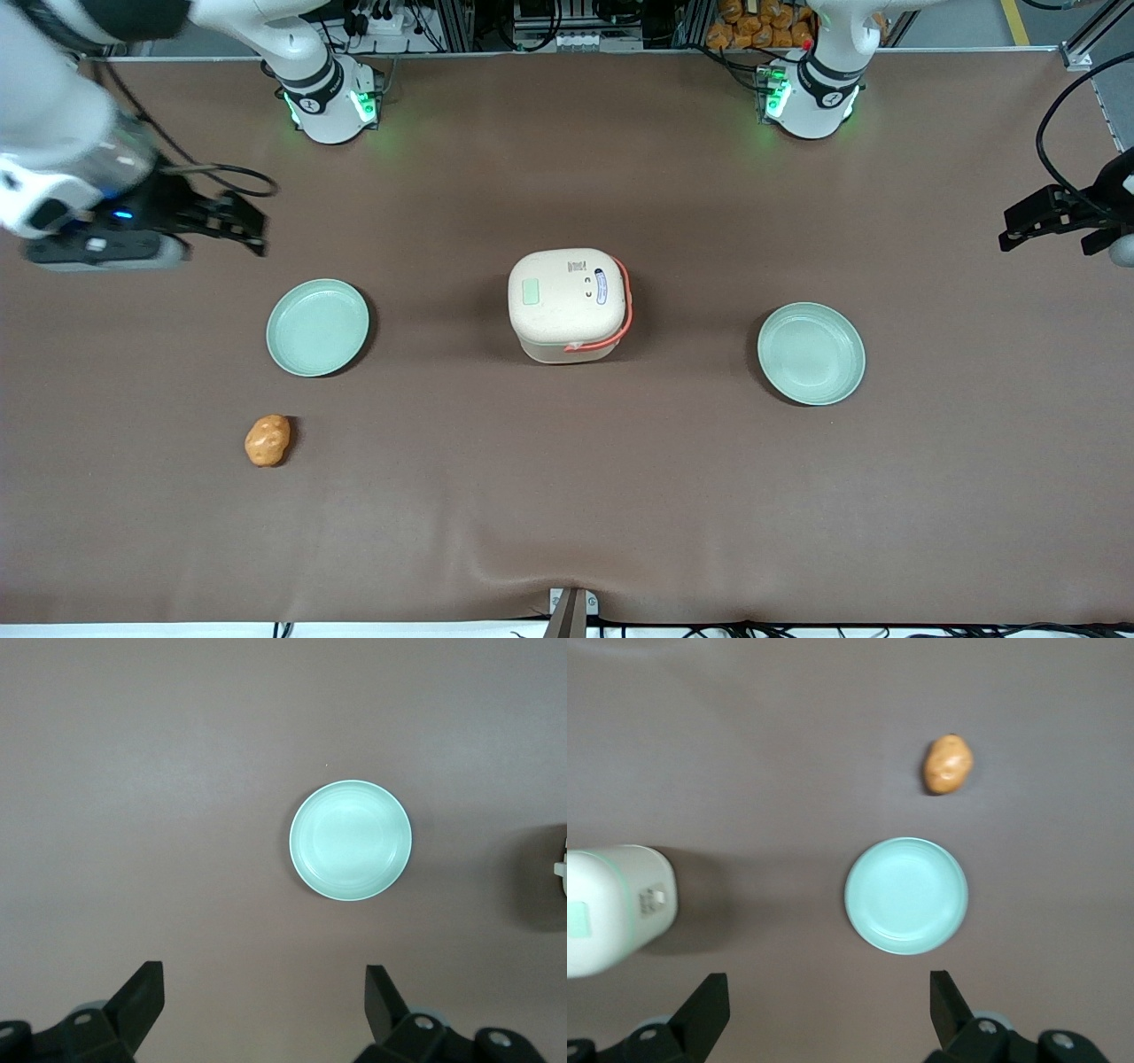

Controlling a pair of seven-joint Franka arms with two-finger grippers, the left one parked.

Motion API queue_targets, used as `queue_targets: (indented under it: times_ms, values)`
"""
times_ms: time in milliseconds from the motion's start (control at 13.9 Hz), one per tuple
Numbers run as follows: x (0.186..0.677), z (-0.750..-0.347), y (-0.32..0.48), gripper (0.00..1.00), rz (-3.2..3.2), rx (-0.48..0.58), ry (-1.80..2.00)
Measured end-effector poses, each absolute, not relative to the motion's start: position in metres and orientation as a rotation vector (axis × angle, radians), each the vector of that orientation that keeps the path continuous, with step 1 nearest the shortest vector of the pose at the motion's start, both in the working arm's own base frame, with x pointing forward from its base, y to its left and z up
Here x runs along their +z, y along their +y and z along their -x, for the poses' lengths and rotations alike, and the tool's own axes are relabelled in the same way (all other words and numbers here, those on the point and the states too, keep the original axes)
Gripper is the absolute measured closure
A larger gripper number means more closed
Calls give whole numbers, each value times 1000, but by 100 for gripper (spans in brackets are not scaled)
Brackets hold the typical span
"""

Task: Press rice cooker button with right arm
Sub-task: 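Move the right gripper over the plate toward the white rice cooker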

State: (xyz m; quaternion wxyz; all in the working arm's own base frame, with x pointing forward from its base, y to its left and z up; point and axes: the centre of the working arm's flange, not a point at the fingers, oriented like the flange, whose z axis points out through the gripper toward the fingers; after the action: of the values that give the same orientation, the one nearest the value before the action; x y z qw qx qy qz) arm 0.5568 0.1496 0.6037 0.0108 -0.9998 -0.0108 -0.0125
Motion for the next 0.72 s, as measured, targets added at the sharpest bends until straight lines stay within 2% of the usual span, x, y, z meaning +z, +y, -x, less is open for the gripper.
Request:
queue_targets:
  times_ms: [432,504,576,720]
  values:
    - [558,-568,234,0,3111,-87,-2]
    - [551,-567,248,7,3109,-93,-5]
    - [544,-566,261,7,3107,-98,-15]
    - [529,-566,282,24,3106,-103,-45]
